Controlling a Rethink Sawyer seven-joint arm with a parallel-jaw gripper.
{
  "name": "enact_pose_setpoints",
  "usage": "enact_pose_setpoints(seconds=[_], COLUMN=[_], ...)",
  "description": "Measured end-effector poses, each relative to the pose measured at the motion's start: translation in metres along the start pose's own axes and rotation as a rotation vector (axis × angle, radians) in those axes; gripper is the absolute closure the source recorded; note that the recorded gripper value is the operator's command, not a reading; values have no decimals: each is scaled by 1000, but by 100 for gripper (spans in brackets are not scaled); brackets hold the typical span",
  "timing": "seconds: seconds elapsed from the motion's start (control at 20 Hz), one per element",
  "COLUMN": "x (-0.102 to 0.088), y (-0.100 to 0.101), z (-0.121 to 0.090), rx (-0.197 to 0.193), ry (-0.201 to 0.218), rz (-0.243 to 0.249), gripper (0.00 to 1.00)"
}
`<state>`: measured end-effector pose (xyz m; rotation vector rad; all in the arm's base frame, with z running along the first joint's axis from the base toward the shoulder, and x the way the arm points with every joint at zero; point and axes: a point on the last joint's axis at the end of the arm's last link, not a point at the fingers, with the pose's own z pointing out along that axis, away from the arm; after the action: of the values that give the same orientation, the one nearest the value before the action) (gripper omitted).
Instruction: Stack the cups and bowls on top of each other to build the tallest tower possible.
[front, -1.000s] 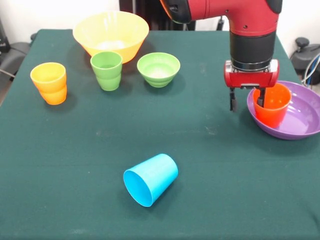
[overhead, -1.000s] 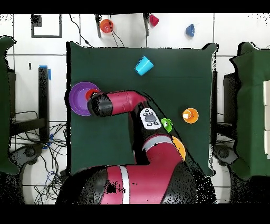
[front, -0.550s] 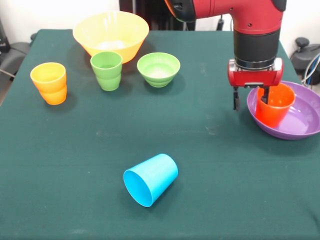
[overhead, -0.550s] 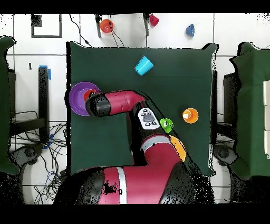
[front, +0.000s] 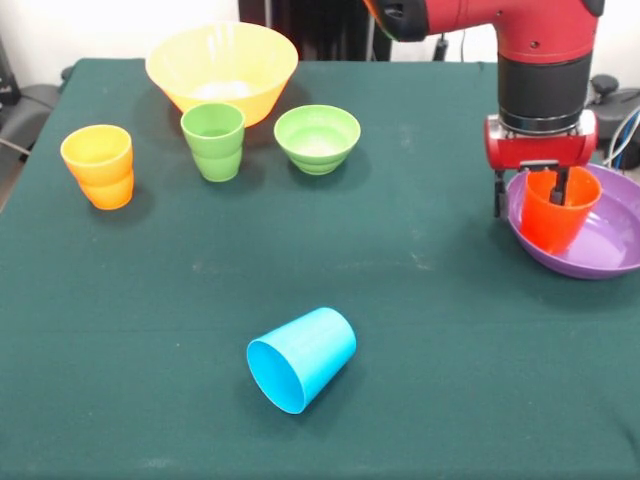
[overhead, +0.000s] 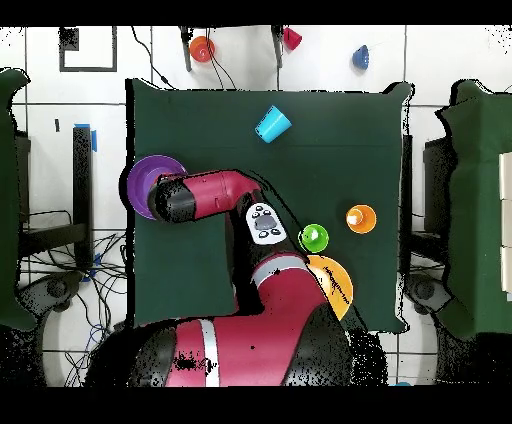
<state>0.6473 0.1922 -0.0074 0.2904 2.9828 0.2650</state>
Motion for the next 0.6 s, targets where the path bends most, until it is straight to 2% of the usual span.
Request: enact_pose_setpoints(seconds=[0.3,0.6], x=[-6,-8], y=[0,13], z=[3,11], rx=[5,-17], ry=[-23,-64], rz=[-9,-23], gripper=[0,0])
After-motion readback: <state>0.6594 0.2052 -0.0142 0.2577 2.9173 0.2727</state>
